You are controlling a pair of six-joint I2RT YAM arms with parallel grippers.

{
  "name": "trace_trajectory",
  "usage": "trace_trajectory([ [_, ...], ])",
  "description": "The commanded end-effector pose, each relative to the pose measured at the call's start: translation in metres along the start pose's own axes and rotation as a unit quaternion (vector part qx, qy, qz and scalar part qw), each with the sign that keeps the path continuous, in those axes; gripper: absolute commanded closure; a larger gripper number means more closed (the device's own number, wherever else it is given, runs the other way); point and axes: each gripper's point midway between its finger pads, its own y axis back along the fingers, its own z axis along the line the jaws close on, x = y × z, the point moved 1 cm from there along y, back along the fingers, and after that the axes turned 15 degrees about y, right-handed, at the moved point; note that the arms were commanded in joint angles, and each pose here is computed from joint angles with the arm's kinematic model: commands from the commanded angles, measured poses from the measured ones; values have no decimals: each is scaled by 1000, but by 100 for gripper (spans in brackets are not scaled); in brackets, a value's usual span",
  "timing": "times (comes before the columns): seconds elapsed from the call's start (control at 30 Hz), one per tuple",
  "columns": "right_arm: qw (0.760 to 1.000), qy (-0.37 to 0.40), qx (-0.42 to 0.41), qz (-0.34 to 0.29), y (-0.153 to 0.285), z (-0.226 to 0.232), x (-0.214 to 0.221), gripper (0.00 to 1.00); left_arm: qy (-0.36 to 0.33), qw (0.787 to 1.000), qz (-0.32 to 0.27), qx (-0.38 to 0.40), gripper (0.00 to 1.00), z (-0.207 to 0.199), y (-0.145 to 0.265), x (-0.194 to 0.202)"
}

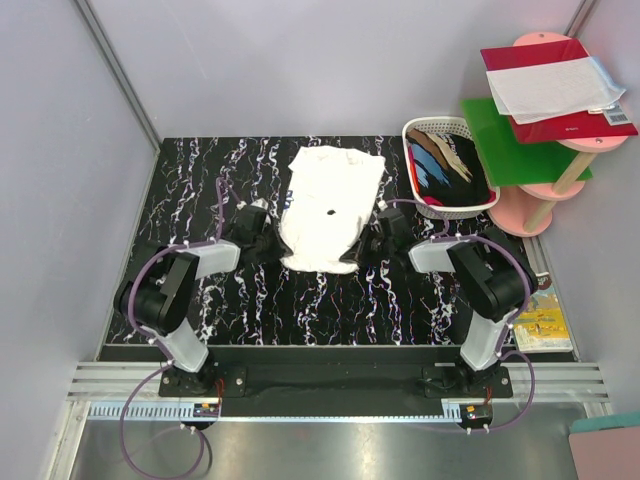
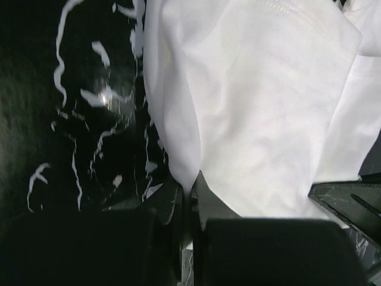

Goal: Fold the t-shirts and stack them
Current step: Fold the tshirt

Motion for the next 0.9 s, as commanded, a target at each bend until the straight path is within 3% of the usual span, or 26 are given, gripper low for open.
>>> trace_trajectory([
  [0.0,997,15,-2,77,29,5,37,100,22,994,91,-52,100,47,24,67],
  [0.17,994,27,-23,99,46,11,51,100,0,993,114,-38,100,47,61,110],
  [0.27,993,43,-44,105,52,19,51,99,-25,995,94,-25,100,34,82,117],
  [0.53,991,111,-71,26,73,59,-3,99,-88,996,-32,11,100,-33,118,53],
  [0.7,981,175,-76,-30,82,88,-52,98,-113,992,-53,-2,100,-57,117,27],
  [0.87,975,206,-70,-40,63,96,-88,95,-103,993,-63,-12,100,-68,105,4],
])
